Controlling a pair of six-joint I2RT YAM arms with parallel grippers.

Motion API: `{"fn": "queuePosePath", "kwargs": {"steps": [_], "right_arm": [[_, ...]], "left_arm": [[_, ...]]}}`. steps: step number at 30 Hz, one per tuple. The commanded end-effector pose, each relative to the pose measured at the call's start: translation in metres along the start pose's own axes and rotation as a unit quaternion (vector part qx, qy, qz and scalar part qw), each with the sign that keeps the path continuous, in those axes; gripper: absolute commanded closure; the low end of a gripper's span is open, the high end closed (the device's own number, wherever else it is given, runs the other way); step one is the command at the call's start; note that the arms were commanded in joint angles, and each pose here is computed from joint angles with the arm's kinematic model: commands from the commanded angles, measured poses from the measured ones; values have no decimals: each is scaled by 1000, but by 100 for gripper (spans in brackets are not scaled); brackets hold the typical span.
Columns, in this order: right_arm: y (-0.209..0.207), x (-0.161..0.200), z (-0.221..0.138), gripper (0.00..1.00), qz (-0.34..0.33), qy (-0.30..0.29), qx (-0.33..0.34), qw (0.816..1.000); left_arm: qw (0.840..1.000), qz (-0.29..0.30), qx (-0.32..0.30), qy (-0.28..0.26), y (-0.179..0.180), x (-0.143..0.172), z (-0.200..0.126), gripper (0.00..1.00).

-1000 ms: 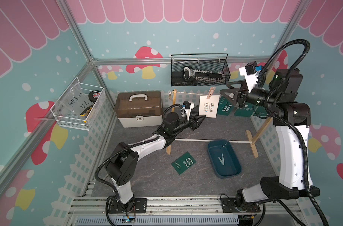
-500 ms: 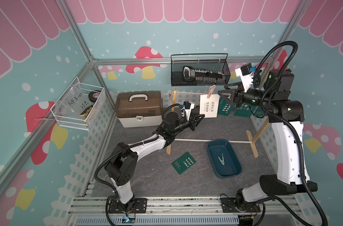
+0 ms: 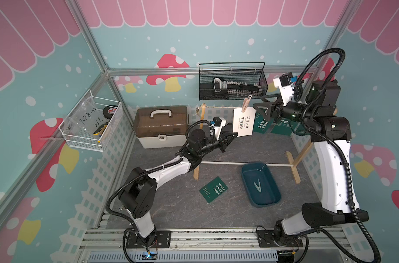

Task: Remove the postcards from the strings
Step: Remove the clamp from the clothesline.

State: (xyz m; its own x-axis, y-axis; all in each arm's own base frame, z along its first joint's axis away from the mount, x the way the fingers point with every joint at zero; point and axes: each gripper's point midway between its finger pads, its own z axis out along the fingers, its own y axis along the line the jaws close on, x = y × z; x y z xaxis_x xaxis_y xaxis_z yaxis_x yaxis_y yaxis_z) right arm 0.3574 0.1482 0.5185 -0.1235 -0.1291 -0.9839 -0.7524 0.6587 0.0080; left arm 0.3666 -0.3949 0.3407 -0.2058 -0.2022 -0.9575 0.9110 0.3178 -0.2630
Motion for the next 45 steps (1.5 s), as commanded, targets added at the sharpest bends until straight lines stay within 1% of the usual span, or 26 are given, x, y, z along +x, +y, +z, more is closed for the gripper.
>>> {"fn": "queuePosePath", "kwargs": {"steps": [1, 6, 10, 21, 30, 37, 45], "right_arm": [[-3, -9, 8, 39, -2, -16, -23, 1000], [-5, -13, 16, 36, 7, -21, -42, 999], [-6, -14, 22, 34, 17, -23, -54, 998], [-8, -1, 37, 27, 43, -9, -79, 996], [-8, 2, 42, 27, 50, -5, -81, 995], [10, -12, 37, 26, 34, -17, -85, 996], [20, -17, 31, 27, 33, -18, -84, 996]], "left_arm": [[1000, 15, 18, -6, -11, -13, -9, 97], [999, 12, 32, -12, -13, -18, -11, 100], [999, 10, 48, -16, -15, -21, -13, 100], [997, 19, 73, -12, -22, -22, -16, 100], [995, 30, 91, -15, -25, -27, -18, 100], [995, 29, 92, -16, -23, -28, -17, 100], [995, 28, 91, -19, -21, -28, -17, 100]]}}
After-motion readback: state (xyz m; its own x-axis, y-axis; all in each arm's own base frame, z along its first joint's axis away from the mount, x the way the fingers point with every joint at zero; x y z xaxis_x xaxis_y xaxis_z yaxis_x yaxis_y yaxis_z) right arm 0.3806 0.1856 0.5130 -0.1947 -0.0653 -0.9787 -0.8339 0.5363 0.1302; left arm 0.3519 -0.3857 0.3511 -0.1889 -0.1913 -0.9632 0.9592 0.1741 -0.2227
